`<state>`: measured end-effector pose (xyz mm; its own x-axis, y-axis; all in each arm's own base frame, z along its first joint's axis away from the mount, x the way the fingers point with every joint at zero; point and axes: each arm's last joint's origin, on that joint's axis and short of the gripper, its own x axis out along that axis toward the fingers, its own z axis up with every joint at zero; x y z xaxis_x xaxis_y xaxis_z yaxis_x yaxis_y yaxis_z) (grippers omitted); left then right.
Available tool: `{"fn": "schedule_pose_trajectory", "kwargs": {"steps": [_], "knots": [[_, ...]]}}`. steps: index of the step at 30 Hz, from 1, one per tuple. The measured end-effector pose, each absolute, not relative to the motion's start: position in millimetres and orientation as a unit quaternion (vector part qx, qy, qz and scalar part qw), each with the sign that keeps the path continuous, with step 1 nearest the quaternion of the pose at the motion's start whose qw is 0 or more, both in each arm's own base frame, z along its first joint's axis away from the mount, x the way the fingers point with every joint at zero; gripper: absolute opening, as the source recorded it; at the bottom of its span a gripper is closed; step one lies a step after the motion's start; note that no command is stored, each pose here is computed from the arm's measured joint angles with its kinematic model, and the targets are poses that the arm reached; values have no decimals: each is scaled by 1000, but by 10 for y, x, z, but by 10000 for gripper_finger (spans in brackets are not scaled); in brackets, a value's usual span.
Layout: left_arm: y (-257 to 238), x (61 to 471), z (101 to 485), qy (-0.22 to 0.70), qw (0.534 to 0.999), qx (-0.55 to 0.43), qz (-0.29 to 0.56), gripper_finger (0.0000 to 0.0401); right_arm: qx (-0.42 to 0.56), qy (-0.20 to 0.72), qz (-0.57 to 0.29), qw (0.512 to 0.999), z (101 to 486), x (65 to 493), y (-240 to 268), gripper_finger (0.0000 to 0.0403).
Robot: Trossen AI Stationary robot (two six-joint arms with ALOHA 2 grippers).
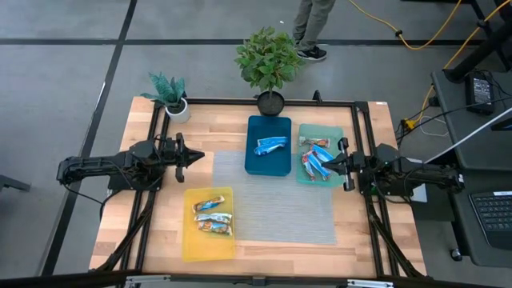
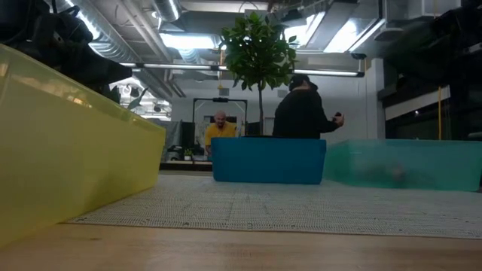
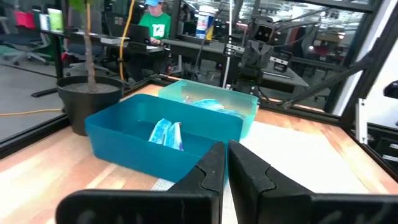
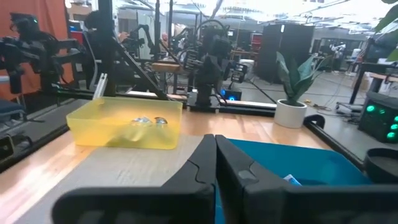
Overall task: Pick and place Granola Bars by type
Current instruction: Return to Home Position
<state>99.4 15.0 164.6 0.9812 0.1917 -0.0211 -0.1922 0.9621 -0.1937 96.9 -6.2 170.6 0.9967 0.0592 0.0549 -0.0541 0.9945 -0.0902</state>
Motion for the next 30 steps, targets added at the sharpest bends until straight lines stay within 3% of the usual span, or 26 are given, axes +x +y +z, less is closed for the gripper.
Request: {"fn": "schedule_pose_trajectory", "kwargs": {"steps": [30], "knots": [[157, 992, 1649, -1, 989, -98, 109, 6, -58, -23, 3, 998, 1696, 970, -77, 22]]}}
